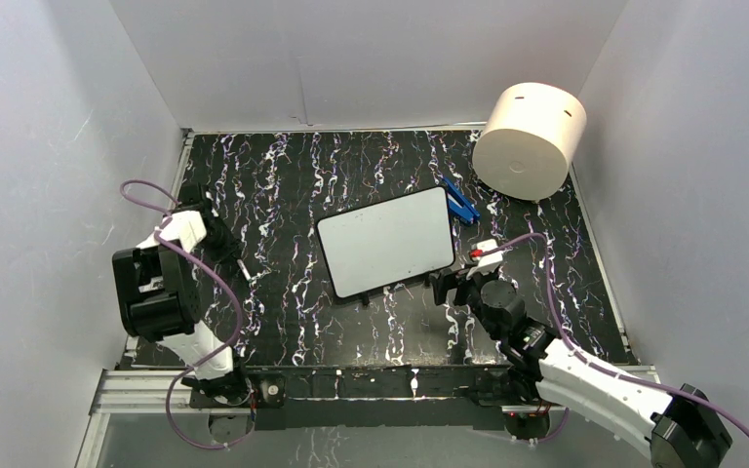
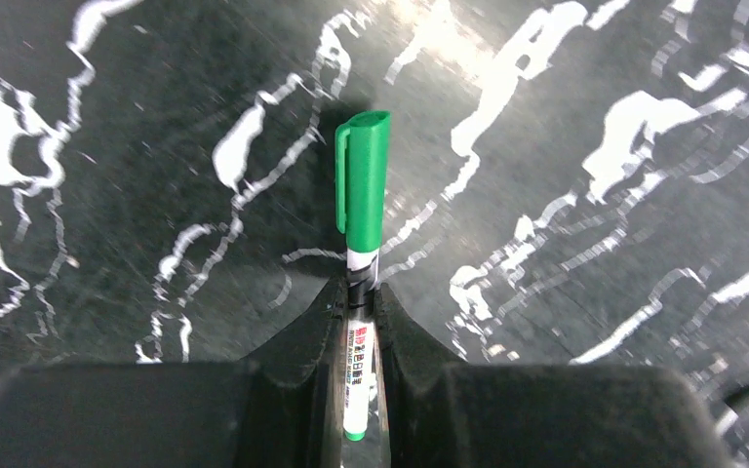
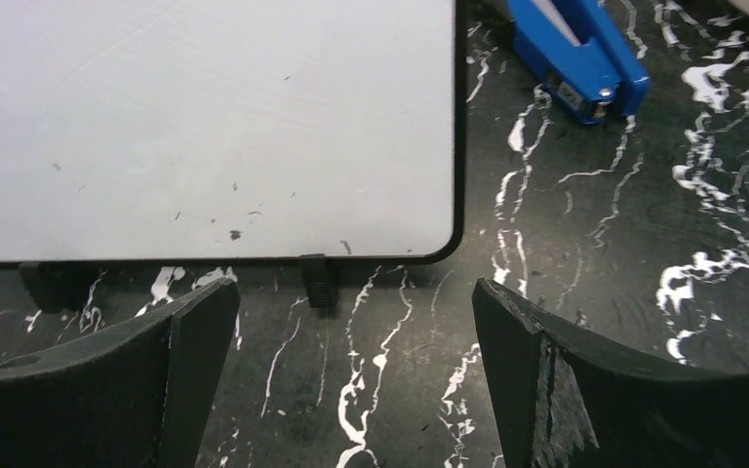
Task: Write a sentence on the whiteboard
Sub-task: Pick up the whiteboard marker at the center of the board.
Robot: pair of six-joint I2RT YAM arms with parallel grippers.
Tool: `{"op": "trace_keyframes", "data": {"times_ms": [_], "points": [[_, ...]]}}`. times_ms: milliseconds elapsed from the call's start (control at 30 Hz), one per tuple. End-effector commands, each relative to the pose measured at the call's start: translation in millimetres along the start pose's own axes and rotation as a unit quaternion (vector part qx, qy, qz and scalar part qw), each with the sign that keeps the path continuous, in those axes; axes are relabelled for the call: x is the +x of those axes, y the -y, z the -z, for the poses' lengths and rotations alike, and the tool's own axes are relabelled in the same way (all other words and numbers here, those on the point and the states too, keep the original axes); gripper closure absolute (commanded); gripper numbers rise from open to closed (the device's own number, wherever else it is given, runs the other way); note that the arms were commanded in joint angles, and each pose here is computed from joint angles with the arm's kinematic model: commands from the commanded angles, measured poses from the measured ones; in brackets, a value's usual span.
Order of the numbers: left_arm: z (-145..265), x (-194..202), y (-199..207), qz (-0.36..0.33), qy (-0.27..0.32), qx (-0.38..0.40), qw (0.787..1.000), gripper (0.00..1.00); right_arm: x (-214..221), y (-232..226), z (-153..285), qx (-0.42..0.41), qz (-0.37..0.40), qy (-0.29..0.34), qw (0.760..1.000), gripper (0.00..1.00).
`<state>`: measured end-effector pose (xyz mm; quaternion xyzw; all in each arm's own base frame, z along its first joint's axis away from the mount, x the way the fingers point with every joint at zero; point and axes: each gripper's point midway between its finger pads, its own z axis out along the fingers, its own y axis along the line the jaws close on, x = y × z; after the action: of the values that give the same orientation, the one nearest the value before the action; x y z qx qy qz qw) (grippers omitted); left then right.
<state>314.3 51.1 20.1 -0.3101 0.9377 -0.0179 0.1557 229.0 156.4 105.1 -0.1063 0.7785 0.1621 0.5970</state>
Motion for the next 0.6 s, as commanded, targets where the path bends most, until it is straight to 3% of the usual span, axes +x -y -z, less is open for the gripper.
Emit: {"op": "trace_keyframes", "data": {"times_ms": [0,233,567], "points": [[37,-1,32,0.012,0.024,0.098,0.995,1.00,-39,-30,-1,-0.065,-0.028,0.050,0.996,0.01],[118,-15,78,0.049,0.091,0.244,0.964,1.00,-65,-52,8,-0.123,-0.014,0.060,0.991,0.01],[224,-12,117,0.066,0.144,0.395,0.905,1.00,-121,-70,29,-0.173,-0.026,0.137,0.975,0.01]]}}
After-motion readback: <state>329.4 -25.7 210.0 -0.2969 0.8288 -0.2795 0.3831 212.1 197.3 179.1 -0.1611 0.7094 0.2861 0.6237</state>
